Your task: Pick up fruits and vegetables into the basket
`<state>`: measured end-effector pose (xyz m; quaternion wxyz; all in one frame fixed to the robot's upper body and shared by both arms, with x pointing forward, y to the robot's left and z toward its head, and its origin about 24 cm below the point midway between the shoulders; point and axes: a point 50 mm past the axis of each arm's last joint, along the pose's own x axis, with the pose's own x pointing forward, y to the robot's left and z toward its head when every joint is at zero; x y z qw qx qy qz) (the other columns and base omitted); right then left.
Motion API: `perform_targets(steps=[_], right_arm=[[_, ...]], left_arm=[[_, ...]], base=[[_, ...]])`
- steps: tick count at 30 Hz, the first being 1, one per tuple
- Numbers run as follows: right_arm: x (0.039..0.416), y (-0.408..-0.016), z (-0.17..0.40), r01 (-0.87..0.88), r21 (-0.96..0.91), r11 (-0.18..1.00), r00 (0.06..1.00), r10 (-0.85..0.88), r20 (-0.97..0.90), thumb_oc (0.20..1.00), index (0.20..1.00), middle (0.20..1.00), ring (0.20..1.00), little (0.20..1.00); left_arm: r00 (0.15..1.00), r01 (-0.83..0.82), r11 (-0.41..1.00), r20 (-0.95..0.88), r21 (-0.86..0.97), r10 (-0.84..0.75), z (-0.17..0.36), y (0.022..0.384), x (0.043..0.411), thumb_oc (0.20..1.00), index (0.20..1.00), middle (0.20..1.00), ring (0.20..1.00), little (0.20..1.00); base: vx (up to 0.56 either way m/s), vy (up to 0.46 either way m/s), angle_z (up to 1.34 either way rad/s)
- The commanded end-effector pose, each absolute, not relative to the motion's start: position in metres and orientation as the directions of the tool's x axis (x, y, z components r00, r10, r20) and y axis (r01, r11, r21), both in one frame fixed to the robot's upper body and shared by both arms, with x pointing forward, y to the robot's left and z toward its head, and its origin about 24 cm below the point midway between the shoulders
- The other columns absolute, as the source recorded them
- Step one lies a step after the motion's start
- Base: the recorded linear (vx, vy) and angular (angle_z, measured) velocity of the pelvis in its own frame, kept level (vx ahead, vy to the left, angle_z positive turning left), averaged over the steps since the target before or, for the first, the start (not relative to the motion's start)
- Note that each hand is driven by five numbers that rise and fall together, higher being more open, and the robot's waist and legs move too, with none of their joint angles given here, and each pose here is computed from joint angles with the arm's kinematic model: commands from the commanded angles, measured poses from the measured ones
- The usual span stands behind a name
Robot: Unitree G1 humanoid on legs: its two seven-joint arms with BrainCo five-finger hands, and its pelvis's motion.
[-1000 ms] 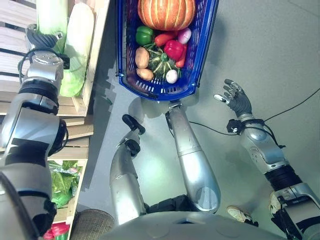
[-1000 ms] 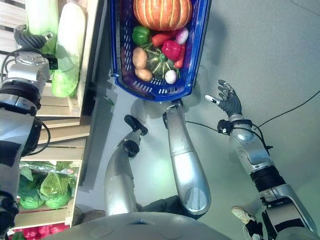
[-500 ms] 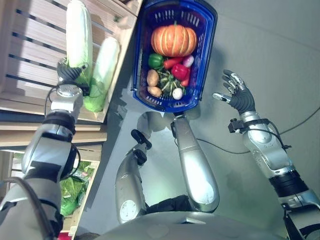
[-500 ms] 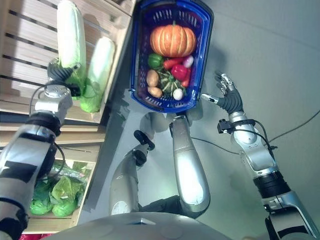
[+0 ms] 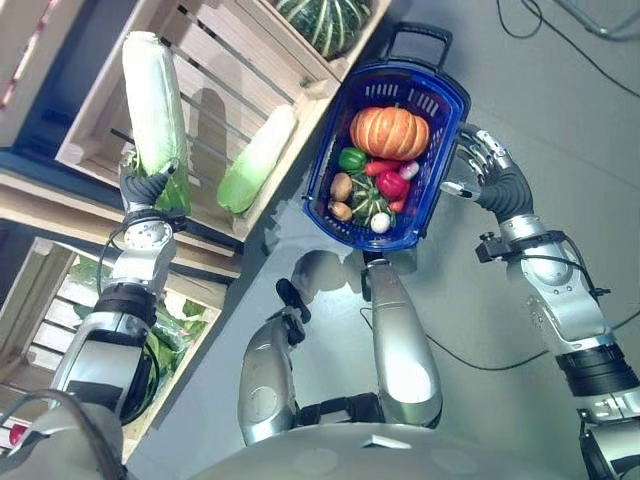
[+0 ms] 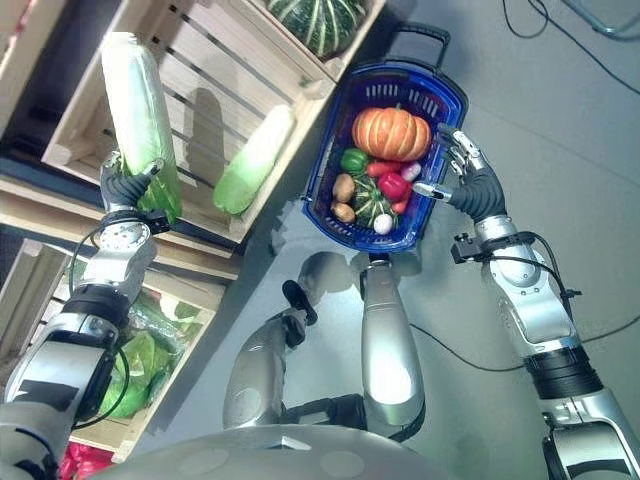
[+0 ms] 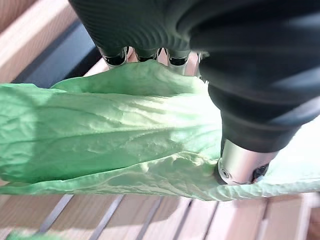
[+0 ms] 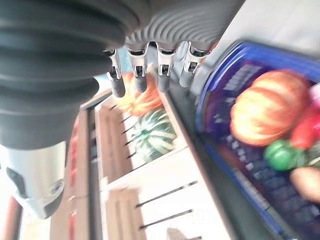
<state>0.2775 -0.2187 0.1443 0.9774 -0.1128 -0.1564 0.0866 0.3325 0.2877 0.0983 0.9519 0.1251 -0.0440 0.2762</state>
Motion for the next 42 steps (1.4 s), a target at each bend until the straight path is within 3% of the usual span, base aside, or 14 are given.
perform_targets(steps=[1,7,17,23,31,42], right_arm=[[0.276,-0.203,0.171,-0.204,-0.129,0.97,0.869,0.24,0.433,1.0,1.0,1.0,1.0,1.0],[0.281,-0.166,0.173,-0.405,0.082,0.911,0.82,0.322,0.474,1.0,1.0,1.0,1.0,1.0],[0.283,-0.098,0.183,-0.649,0.299,0.7,0.727,0.454,0.515,1.0,1.0,1.0,1.0,1.0],[0.288,-0.078,0.166,-0.615,0.541,0.574,0.789,0.439,0.431,1.0,1.0,1.0,1.0,1.0],[0.293,-0.069,0.141,-0.428,0.719,0.547,0.894,0.37,0.251,1.0,1.0,1.0,1.0,1.0],[0.303,-0.066,0.122,-0.195,0.746,0.637,0.972,0.227,0.061,1.0,1.0,1.0,1.0,1.0]], left_arm=[[0.784,-0.585,0.787,0.382,0.193,0.489,0.13,0.296,0.32,0.2,0.2,0.2,0.2,0.2],[0.782,-0.494,0.818,0.562,0.295,0.27,0.155,0.26,0.312,0.2,0.2,0.2,0.2,0.2],[0.797,-0.286,0.802,0.595,0.525,-0.105,0.159,0.194,0.309,0.2,0.2,0.2,0.2,0.2],[0.785,-0.225,0.762,0.576,0.607,-0.227,0.154,0.166,0.309,0.2,0.2,0.2,0.2,0.2],[0.772,-0.211,0.696,0.554,0.686,-0.312,0.145,0.14,0.306,0.2,0.2,0.2,0.2,0.2],[0.771,-0.261,0.609,0.542,0.749,-0.335,0.146,0.121,0.309,0.2,0.2,0.2,0.2,0.2]], base=[[0.03,-0.058,0.15],[0.05,-0.11,0.16],[0.08,-0.103,0.17],[0.07,-0.079,0.16],[0.02,-0.029,0.06],[0.0,0.0,0.0]])
